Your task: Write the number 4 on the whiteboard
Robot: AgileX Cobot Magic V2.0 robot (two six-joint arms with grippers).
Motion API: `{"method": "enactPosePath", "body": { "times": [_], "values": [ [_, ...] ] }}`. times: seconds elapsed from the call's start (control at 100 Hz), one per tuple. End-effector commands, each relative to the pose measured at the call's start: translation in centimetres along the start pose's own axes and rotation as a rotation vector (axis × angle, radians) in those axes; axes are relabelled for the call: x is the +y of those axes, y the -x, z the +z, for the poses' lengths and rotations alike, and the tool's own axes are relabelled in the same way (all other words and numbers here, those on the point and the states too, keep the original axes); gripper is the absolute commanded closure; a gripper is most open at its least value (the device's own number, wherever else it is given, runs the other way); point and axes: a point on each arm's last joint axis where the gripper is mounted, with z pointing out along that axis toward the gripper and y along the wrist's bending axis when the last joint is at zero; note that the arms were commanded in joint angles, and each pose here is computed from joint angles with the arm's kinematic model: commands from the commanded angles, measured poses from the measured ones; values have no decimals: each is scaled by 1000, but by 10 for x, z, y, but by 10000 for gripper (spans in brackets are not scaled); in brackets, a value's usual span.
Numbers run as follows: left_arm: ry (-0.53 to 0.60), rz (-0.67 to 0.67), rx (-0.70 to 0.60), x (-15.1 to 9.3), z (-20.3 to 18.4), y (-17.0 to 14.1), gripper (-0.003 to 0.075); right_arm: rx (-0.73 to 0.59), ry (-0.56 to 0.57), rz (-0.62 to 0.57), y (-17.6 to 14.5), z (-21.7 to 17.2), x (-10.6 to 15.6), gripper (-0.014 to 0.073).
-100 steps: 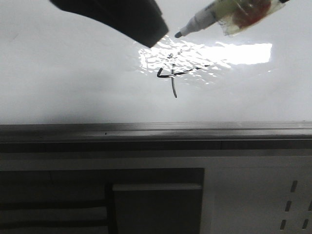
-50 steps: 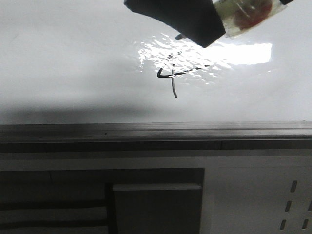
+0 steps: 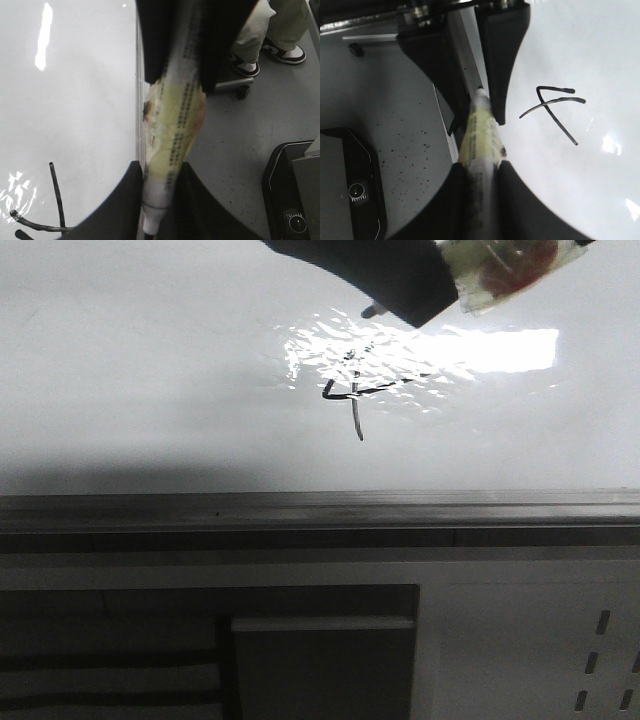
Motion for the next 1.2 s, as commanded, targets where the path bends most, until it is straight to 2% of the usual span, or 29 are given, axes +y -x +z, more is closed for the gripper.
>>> {"method": "enactPosePath", "body": {
  "times": [0.0,0.08,0.15,0.3,0.34,0.4,0.52,0.64,0.76,0.83,0.98,1.12,1.19],
  "values": [
    [75,-19,-95,5,-18,18,710,-77,-48,-4,12,-12,-2,649],
    [75,-19,-95,5,-18,18,715,-77,-48,-4,12,-12,-2,643],
    [75,-19,-95,5,-18,18,715,-77,-48,-4,12,-12,-2,586],
    [75,-19,-95,5,-18,18,715,-77,-48,10,12,-12,-2,319],
    [78,-17,-92,5,-18,17,715,-84,-54,14,13,-15,-1,263],
    [79,-17,-83,7,-19,15,715,-87,-73,16,15,-21,0,222],
    [95,-36,-33,13,-25,6,715,-85,-161,22,15,-45,4,219],
    [183,-192,2,26,-48,-7,714,-89,-276,86,11,-71,13,219],
    [271,-403,39,33,-85,-25,715,-90,-366,180,6,-90,19,219],
    [301,-510,73,33,-104,-38,715,-102,-377,227,5,-93,20,219],
    [408,-677,107,24,-134,-77,715,-99,-373,230,4,-92,21,219],
    [613,-922,48,15,-153,-118,715,-87,-366,238,0,-86,21,219],
    [680,-1000,-3,12,-154,-133,715,-86,-367,242,-2,-83,21,219]
  ]
}}
